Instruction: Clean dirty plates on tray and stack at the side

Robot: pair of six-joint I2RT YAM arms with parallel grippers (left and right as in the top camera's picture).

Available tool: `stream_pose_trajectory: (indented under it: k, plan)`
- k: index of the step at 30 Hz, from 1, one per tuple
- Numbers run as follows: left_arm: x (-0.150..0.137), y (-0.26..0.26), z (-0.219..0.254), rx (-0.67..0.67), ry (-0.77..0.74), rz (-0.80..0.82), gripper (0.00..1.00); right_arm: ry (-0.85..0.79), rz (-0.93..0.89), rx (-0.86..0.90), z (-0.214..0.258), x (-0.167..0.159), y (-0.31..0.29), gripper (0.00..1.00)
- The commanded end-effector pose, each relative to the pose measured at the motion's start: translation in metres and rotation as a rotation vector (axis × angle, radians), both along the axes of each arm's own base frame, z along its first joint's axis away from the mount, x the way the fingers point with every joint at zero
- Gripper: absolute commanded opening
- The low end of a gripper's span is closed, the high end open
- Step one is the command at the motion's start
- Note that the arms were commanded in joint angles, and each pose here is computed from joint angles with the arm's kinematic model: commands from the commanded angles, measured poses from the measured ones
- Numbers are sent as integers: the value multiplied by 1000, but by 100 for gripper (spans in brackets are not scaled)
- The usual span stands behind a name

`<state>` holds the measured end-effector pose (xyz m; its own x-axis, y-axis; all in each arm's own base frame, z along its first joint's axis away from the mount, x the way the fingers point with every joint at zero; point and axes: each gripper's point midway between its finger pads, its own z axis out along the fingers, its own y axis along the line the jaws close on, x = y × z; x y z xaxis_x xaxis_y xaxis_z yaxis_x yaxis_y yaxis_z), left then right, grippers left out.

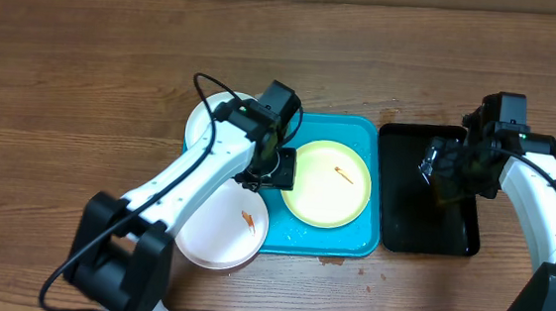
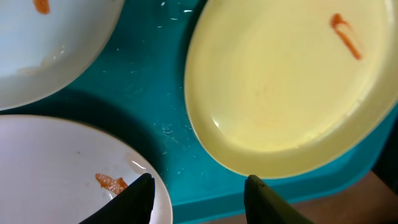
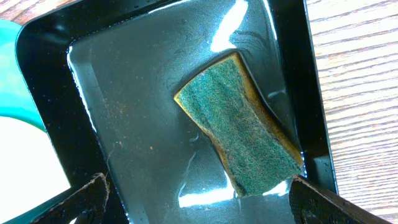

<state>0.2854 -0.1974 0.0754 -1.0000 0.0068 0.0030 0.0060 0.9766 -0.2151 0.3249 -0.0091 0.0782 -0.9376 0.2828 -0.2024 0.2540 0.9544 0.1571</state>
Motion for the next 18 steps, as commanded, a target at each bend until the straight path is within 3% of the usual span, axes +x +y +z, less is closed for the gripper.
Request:
stream_pose_trajectory:
  k: [1, 4, 7, 18]
  plan:
    - [9, 4, -19, 74, 7, 48, 48, 9, 5, 3, -4, -1, 2, 95]
    - [7, 3, -34, 90, 51, 86, 41, 10, 5, 3, -4, -2, 2, 95]
    - [8, 2, -45, 100, 65, 83, 28, 9, 5, 3, -4, -1, 2, 95]
    - [22, -12, -58, 71, 18, 69, 21, 9, 5, 2, -4, -1, 2, 95]
